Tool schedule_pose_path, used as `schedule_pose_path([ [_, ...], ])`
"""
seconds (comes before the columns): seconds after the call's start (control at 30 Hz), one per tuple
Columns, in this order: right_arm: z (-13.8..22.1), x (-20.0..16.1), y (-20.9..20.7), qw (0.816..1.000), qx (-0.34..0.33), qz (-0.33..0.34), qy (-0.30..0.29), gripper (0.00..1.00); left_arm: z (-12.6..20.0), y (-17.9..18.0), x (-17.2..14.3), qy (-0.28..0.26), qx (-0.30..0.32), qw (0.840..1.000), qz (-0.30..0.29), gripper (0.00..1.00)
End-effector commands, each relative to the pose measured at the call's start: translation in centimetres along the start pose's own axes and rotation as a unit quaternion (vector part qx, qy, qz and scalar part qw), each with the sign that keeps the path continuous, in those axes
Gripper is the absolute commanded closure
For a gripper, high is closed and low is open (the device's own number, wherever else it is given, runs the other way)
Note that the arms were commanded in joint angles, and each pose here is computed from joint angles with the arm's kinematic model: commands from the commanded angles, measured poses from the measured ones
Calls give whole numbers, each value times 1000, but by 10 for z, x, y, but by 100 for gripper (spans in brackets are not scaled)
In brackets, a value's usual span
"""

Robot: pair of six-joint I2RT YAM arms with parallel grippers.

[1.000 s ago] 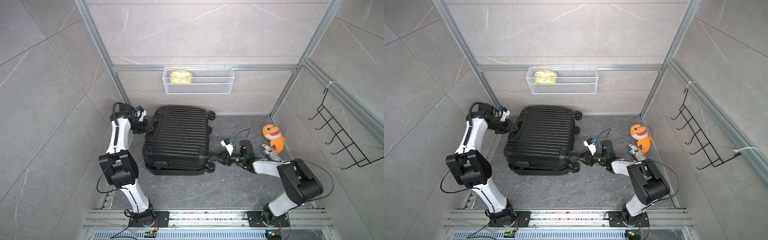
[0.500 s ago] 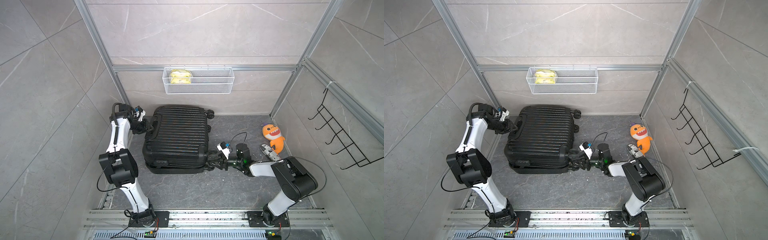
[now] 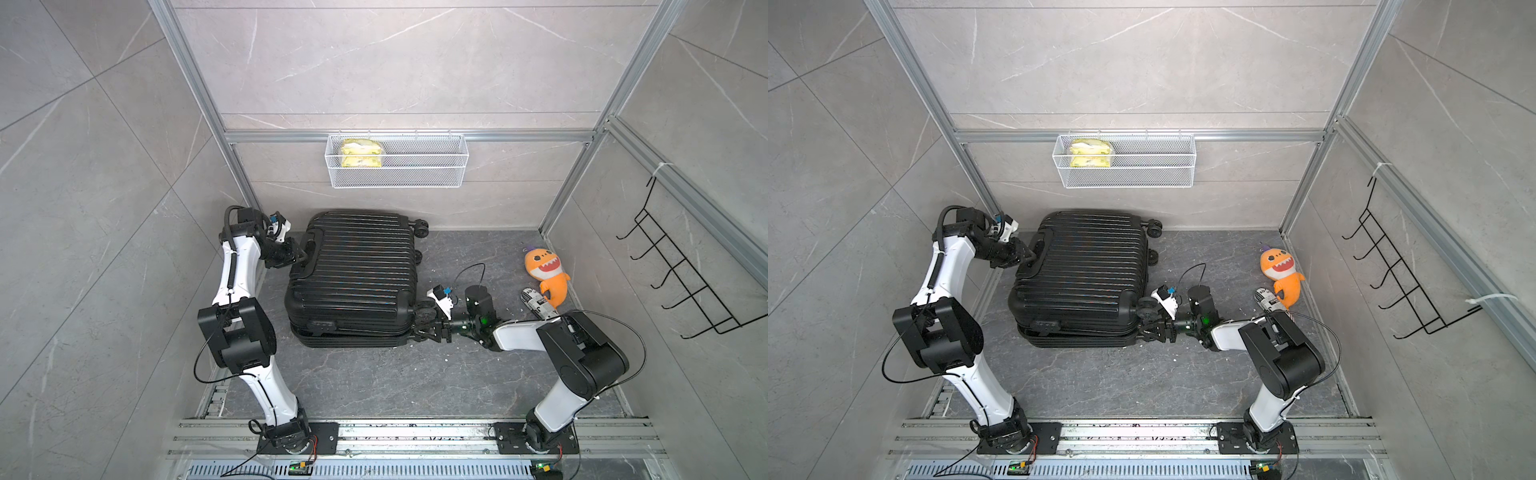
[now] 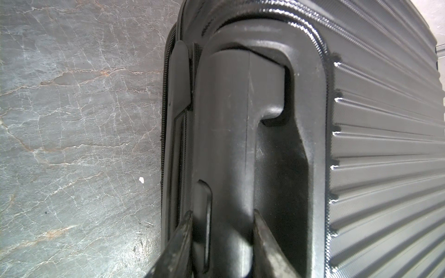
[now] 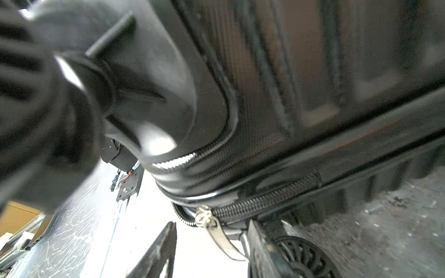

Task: Close the suitcase zippers
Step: Zip the zipper on the suitcase.

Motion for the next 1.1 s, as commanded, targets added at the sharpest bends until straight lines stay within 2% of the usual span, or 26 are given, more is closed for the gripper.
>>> schedule_pose_path([
  [0.0, -7, -2, 1, 1000, 21, -6, 9, 49, 29, -17, 25, -71, -41, 996, 22, 100],
  [0.33, -10, -14, 5, 999, 34, -32, 22, 54, 29, -16, 25, -73, -38, 996, 22, 100],
  [0.67, -11, -13, 8, 999, 33, -29, 21, 71, 31, -16, 24, -75, -34, 996, 22, 100],
  [0.87, -10, -14, 7, 999, 24, -29, 6, 89, 31, -15, 24, -77, -29, 996, 22, 100],
  [1.07, -11, -12, 4, 999, 23, -36, -31, 89, 31, -15, 24, -77, -27, 996, 23, 100],
])
Point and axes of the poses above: each gripper's point midway between its finger pads, its own z axis back along the fingers, its own y axis along the line the jaws close on, x = y × z, the point moved 7 cm from there along z, back along the fingers, and after that the axes turned 10 degrees about z, right-handed, at the moved point
